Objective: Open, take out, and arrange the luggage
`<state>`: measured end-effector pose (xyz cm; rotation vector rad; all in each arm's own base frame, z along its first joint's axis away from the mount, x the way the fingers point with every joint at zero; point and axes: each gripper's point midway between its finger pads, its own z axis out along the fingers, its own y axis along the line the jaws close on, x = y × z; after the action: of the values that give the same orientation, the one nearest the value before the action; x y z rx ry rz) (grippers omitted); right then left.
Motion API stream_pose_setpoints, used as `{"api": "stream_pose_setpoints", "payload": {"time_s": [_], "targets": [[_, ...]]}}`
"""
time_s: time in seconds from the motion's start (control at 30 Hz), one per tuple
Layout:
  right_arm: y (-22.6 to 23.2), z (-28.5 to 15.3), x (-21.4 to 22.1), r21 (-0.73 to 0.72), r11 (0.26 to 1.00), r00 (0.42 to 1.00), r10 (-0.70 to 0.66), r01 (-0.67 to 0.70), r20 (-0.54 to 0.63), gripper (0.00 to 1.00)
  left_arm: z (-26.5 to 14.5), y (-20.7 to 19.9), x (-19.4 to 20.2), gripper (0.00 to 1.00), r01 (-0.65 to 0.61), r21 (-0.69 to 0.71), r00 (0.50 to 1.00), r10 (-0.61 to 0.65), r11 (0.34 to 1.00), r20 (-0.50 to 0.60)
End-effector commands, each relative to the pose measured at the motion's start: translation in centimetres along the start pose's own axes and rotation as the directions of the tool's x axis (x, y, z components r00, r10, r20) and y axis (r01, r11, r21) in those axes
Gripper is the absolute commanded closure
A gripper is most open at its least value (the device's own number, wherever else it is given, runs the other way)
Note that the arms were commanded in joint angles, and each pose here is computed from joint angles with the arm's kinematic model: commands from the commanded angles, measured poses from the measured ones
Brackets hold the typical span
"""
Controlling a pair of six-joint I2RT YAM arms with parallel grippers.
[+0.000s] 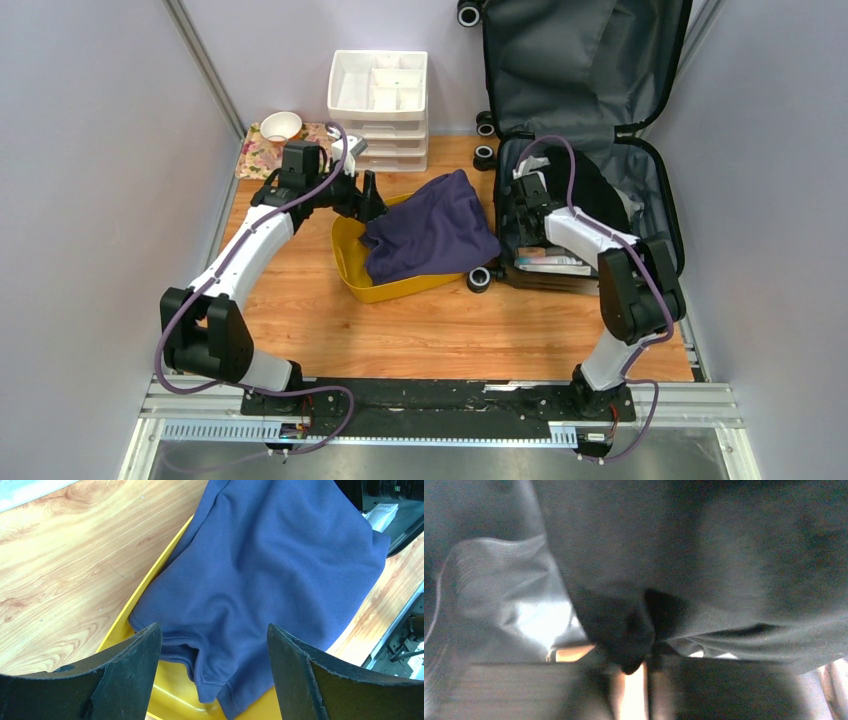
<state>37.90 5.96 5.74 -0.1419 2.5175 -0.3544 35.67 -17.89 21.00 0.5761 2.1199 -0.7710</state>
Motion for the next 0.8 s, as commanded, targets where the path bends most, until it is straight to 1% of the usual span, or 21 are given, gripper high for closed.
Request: {"api": "stream_pose_setpoints", "payload": {"time_s": [0.0, 0.07, 0.1, 0.13, 0.17, 0.2, 0.23, 0.27, 0.3, 0.33, 0.37, 0.43, 0.47, 0.5, 0.53, 0.6, 0.63, 0.67, 0.7, 0.73, 0.77], "targets": [[-0.5, -2.1, -2.1, -0.111, 0.993, 0.999, 0.039, -0.038, 0.005, 1.00, -0.9, -1.8, -2.5, 0.16, -0.048, 0.054, 0.997, 0.044, 0.997, 0.071], [-1.1, -3.6, -2.7, -0.171, 0.985, 0.999, 0.039, -0.037, 0.011, 1.00, -0.8, -2.4, -3.2, 0.18, -0.078, 0.067, 0.995, 0.073, 0.995, 0.074], [-0.9, -4.8, -3.2, -0.223, 0.974, 0.999, 0.034, -0.028, 0.022, 1.00, -0.7, -3.6, -4.1, 0.18, -0.112, 0.086, 0.991, 0.105, 0.990, 0.087], [-1.4, -6.3, -4.0, -0.253, 0.967, 0.998, 0.024, -0.009, 0.059, 1.00, -0.5, -4.1, -4.4, 0.19, -0.129, 0.092, 0.989, 0.121, 0.987, 0.089], [-2.2, -7.0, -4.4, -0.266, 0.964, 0.997, 0.040, -0.020, 0.070, 1.00, -0.1, -4.7, -4.7, 0.19, -0.144, 0.102, 0.987, 0.134, 0.984, 0.091], [-1.6, -8.2, -4.6, -0.340, 0.940, 0.996, 0.021, 0.008, 0.081, 1.00, 0.2, -6.1, -5.3, 0.19, -0.171, 0.125, 0.982, 0.159, 0.977, 0.102], [-2.0, -9.5, -5.4, -0.360, 0.933, 0.993, 0.023, 0.020, 0.116, 1.00, 0.5, -6.5, -5.7, 0.19, -0.177, 0.126, 0.981, 0.164, 0.976, 0.108], [-2.7, -9.9, -5.7, -0.362, 0.932, 0.992, 0.027, 0.019, 0.124, 1.00, 1.2, -6.8, -6.0, 0.19, -0.160, 0.134, 0.983, 0.145, 0.978, 0.114], [-2.5, -10.5, -5.5, -0.398, 0.916, 0.992, -0.003, 0.055, 0.128, 1.00, 1.6, -7.9, -6.7, 0.19, -0.163, 0.149, 0.981, 0.144, 0.975, 0.126], [-2.8, -10.9, -5.8, -0.408, 0.911, 0.990, -0.006, 0.063, 0.139, 1.00, 2.6, -8.1, -6.7, 0.19, -0.116, 0.164, 0.989, 0.099, 0.980, 0.111], [-3.6, -11.0, -5.8, -0.406, 0.912, 0.991, 0.001, 0.054, 0.134, 1.00, 3.1, -8.5, -7.3, 0.19, -0.103, 0.175, 0.989, 0.082, 0.979, 0.122], [-3.5, -11.6, -5.4, -0.469, 0.881, 0.992, -0.014, 0.070, 0.122, 1.00, 4.0, -10.0, -8.9, 0.18, -0.072, 0.218, 0.989, 0.042, 0.973, 0.139], [-4.3, -11.5, -5.6, -0.477, 0.878, 0.993, 0.006, 0.049, 0.115, 1.00, 5.1, -10.6, -9.5, 0.18, -0.007, 0.259, 0.990, -0.030, 0.966, 0.137], [-4.0, -12.0, -5.5, -0.518, 0.854, 0.994, 0.017, 0.041, 0.107, 1.00, 5.4, -11.4, -10.3, 0.17, 0.019, 0.293, 0.987, -0.064, 0.956, 0.147], [-4.1, -12.2, -5.6, -0.531, 0.847, 0.994, 0.022, 0.039, 0.107, 1.00, 6.8, -12.3, -10.0, 0.16, 0.101, 0.330, 0.983, -0.145, 0.938, 0.110], [-4.6, -12.4, -5.8, -0.562, 0.827, 0.993, 0.051, 0.017, 0.106, 1.00, 7.7, -13.8, -11.7, 0.16, 0.109, 0.385, 0.974, -0.176, 0.916, 0.142], [-4.4, -12.6, -5.9, -0.579, 0.815, 0.993, 0.056, 0.017, 0.107, 1.00, 9.3, -14.2, -11.2, 0.16, 0.174, 0.405, 0.968, -0.232, 0.898, 0.099], [-4.3, -12.7, -5.9, -0.593, 0.805, 0.992, 0.054, 0.023, 0.112, 1.00, 10.1, -15.5, -11.3, 0.16, 0.189, 0.428, 0.965, -0.248, 0.884, 0.086], [-3.6, -13.3, -5.9, -0.629, 0.777, 0.992, 0.054, 0.029, 0.113, 1.00, 10.5, -16.4, -12.1, 0.16, 0.204, 0.449, 0.960, -0.268, 0.870, 0.084], [-3.3, -13.5, -5.8, -0.645, 0.764, 0.992, 0.054, 0.031, 0.111, 1.00, 12.0, -16.7, -11.6, 0.16, 0.283, 0.459, 0.941, -0.335, 0.842, 0.035], [-3.1, -13.6, -5.8, -0.657, 0.753, 0.992, 0.056, 0.029, 0.109, 1.00, 12.4, -17.9, -12.0, 0.16, 0.292, 0.492, 0.934, -0.355, 0.821, 0.039]]}}
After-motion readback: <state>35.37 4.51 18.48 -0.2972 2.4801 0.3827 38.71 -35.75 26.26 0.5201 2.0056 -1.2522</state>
